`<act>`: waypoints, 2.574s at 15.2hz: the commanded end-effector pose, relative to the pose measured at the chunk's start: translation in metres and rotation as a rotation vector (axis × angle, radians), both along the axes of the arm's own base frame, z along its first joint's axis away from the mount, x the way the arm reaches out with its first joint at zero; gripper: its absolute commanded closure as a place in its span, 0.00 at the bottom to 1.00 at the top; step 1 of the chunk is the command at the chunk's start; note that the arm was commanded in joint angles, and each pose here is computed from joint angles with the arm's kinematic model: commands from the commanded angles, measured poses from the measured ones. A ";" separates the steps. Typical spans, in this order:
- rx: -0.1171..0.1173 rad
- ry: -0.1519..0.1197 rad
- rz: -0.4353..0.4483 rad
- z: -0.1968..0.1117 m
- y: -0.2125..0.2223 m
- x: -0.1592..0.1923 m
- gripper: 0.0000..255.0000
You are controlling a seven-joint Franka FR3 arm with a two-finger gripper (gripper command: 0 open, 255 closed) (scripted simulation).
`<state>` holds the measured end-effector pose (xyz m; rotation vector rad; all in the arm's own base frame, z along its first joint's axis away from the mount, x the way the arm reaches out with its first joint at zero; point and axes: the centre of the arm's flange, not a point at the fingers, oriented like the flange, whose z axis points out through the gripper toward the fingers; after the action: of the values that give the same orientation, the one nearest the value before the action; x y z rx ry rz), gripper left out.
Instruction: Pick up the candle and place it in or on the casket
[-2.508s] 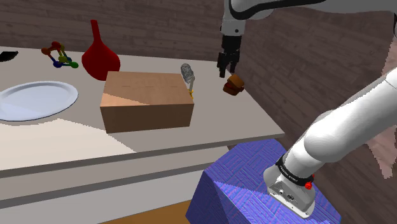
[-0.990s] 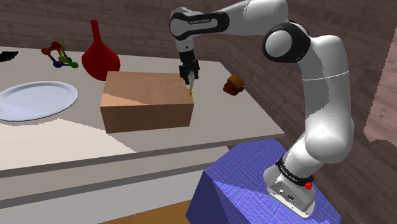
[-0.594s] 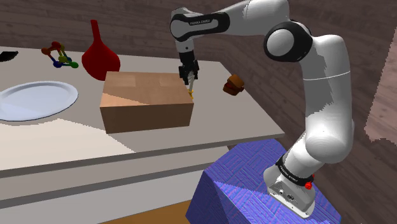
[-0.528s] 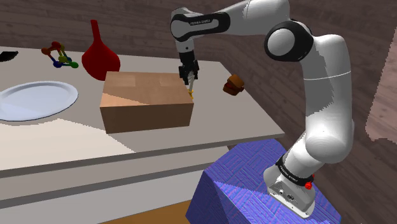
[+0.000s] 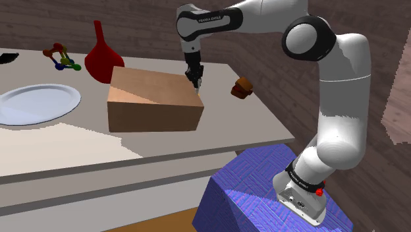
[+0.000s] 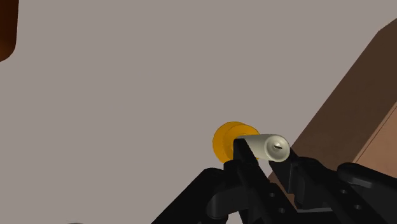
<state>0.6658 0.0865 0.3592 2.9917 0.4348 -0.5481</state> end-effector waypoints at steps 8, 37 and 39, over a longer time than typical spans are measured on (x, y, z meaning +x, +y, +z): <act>-0.008 0.080 0.001 -0.037 -0.015 0.011 1.00; -0.008 0.080 0.001 0.116 -0.015 0.011 1.00; -0.008 0.080 0.001 0.120 -0.028 0.008 1.00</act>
<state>0.6746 0.0653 0.4767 2.9700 0.4383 -0.6699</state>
